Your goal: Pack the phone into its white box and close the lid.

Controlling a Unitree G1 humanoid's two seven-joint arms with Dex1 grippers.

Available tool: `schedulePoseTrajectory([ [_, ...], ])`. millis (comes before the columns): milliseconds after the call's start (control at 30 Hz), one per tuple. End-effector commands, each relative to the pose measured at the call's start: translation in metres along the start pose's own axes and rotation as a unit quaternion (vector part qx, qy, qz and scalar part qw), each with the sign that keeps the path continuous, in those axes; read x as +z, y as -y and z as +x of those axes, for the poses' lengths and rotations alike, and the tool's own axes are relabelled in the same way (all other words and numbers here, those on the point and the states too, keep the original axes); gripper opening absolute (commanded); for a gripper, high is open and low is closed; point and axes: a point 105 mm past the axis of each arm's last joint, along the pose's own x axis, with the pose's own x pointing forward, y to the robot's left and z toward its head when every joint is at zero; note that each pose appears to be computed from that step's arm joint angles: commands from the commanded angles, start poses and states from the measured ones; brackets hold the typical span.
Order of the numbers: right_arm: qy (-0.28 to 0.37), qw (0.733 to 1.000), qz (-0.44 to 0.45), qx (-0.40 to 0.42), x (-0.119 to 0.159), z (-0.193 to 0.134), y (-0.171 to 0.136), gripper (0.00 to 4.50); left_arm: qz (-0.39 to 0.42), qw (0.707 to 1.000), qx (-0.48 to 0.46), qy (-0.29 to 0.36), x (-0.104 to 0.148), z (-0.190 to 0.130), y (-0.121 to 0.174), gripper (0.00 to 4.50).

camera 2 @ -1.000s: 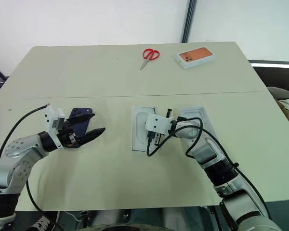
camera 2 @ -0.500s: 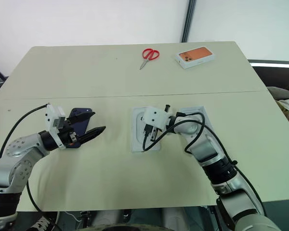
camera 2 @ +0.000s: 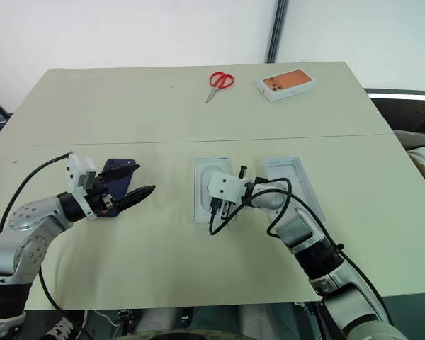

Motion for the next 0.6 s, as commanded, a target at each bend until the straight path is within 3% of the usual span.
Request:
schedulePoseTrajectory([
  [33,0.048,0.998,0.021,-0.029,0.025,-0.008,0.02,0.05,0.005,1.0,0.02,0.013,0.011,-0.006,-0.01,4.3],
  [267,0.113,0.99,0.067,-0.047,0.059,-0.018,0.045,0.05,-0.016,0.998,0.052,0.012,0.017,-0.016,-0.031,4.3],
  [500,0.143,0.986,0.08,-0.042,0.078,0.01,0.035,0.05,-0.101,0.989,0.108,0.0,0.018,-0.033,-0.065,4.3],
  [600,0.204,0.976,0.077,-0.011,0.107,0.026,0.025,0.05,-0.171,0.977,0.13,0.011,0.022,-0.044,-0.082,4.3],
])
